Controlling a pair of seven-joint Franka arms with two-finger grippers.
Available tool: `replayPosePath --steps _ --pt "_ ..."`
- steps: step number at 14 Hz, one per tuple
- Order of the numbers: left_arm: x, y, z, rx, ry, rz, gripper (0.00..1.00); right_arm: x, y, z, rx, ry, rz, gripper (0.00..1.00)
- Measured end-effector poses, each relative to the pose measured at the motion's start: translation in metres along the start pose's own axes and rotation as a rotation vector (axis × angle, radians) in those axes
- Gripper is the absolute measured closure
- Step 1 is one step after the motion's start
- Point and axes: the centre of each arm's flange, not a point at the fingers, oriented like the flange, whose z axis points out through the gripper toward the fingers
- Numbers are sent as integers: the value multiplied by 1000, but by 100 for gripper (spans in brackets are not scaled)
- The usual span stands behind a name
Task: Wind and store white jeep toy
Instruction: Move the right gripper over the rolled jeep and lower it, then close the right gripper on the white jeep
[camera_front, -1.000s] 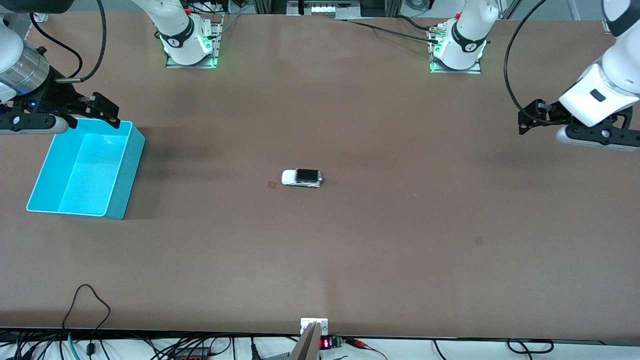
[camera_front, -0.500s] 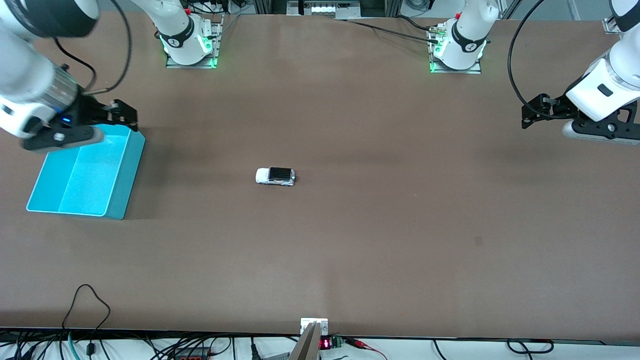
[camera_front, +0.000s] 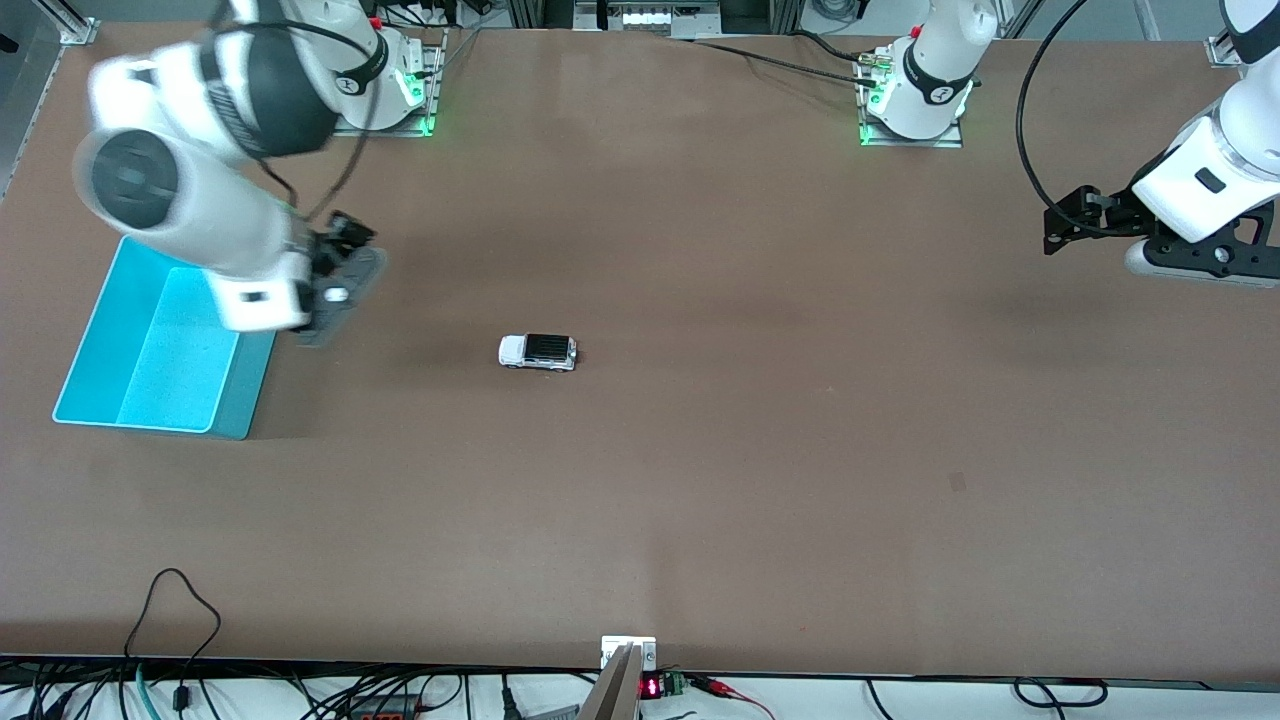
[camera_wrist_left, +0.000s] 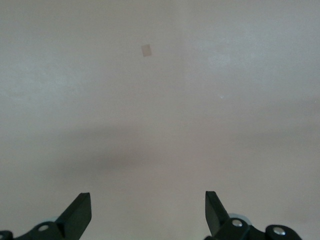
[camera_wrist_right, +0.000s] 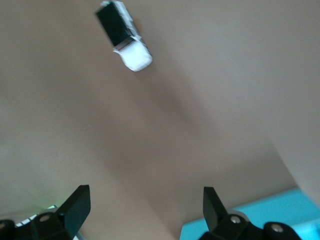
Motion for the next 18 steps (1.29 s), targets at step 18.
replayPosePath --steps 18 --pt "-1 -2 2 -1 -14 -4 0 141 -50 210 -170 193 -241 0"
